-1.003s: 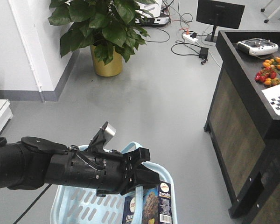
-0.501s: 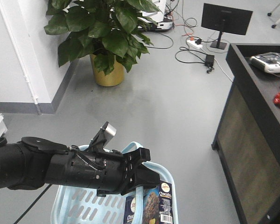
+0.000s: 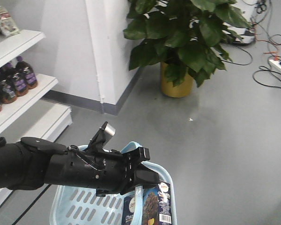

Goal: Left arm holds basket, right arm returns cookies
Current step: 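Drive up to the white snack shelf, basket held in left gripper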

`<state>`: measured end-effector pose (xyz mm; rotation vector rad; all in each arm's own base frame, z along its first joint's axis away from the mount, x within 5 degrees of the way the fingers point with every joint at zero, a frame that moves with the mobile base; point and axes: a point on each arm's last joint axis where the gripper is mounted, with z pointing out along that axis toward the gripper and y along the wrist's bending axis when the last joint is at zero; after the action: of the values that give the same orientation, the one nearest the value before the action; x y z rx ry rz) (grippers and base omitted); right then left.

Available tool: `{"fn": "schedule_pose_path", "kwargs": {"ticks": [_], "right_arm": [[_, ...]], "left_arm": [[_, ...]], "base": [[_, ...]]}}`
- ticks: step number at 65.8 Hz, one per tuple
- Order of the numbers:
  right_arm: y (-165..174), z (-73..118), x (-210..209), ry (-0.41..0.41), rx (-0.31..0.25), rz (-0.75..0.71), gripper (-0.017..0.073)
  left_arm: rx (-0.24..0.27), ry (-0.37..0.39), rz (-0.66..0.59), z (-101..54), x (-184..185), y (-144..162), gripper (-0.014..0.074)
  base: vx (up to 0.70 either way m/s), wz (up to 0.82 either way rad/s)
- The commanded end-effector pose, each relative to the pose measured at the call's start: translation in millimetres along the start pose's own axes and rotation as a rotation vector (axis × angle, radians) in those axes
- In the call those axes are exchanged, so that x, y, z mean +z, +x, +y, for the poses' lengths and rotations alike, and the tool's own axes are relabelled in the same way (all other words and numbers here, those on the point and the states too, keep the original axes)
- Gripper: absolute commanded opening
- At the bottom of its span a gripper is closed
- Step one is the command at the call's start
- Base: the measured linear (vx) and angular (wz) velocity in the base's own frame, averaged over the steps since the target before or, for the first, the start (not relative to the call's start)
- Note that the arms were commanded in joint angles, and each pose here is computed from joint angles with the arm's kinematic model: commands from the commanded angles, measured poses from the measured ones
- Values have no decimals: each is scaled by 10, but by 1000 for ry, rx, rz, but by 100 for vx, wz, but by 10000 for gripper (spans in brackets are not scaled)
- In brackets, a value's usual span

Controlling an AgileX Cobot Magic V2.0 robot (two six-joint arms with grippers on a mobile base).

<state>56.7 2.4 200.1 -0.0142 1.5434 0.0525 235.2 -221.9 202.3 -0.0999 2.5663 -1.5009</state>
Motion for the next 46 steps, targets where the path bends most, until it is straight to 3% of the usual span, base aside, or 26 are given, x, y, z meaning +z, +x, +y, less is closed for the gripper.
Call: {"fn": "schedule_pose_path", "kwargs": {"ticks": [1, 46], "right_arm": [[-73, 2, -10, -2, -2, -82, -9], [-73, 2, -10, -2, -2, -82, -9]], "left_arm": [[9, 108, -12, -248, -103, -14, -6], [8, 101, -20, -241, -102, -22, -6]], "base": [[22, 69], [19, 65]]}}
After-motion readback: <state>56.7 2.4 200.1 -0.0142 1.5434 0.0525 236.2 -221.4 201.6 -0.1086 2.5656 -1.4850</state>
